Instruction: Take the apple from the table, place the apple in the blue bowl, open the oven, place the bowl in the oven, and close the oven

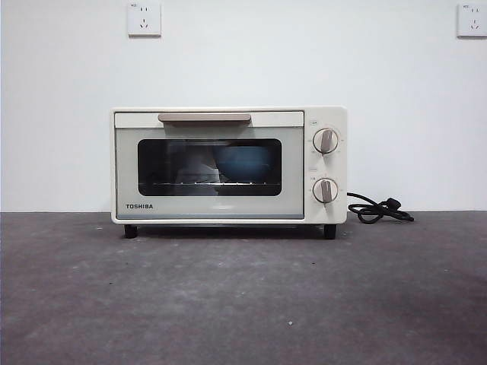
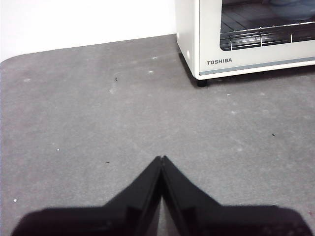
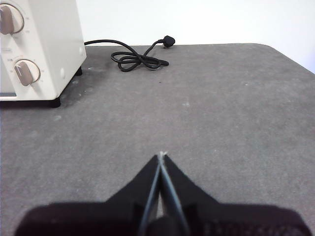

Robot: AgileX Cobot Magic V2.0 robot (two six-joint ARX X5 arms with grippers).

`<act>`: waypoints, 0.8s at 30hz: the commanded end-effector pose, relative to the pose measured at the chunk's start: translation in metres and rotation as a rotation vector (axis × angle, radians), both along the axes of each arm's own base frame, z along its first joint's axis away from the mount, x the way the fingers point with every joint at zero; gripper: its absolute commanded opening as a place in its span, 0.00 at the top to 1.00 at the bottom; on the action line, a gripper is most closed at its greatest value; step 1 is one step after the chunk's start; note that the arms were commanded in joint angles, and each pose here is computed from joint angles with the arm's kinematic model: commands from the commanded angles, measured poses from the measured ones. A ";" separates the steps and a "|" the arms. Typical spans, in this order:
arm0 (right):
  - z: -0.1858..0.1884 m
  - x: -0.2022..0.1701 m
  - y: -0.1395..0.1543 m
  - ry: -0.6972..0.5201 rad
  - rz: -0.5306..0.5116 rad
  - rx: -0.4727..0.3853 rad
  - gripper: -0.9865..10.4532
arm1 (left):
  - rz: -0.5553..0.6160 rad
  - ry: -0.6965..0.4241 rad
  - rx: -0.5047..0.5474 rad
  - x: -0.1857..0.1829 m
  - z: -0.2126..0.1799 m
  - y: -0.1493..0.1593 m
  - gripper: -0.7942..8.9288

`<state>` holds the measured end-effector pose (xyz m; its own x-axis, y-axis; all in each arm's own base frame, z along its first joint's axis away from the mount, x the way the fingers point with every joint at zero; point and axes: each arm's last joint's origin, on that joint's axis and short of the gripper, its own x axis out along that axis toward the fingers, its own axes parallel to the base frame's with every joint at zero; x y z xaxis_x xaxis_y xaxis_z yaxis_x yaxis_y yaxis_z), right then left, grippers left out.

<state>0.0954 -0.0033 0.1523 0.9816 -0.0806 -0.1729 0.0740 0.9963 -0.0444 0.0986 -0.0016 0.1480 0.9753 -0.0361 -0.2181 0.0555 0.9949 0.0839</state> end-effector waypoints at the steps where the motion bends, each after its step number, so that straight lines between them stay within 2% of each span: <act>1: -0.002 0.000 0.000 0.002 0.000 0.012 0.91 | 0.002 0.007 -0.008 0.000 -0.003 0.000 0.92; 24: -0.002 0.000 0.000 0.002 0.000 0.011 0.91 | 0.002 0.007 -0.008 0.000 -0.003 0.000 0.92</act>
<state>0.0954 -0.0033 0.1523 0.9816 -0.0806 -0.1729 0.0740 0.9963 -0.0444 0.0986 -0.0016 0.1480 0.9753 -0.0361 -0.2181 0.0555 0.9949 0.0839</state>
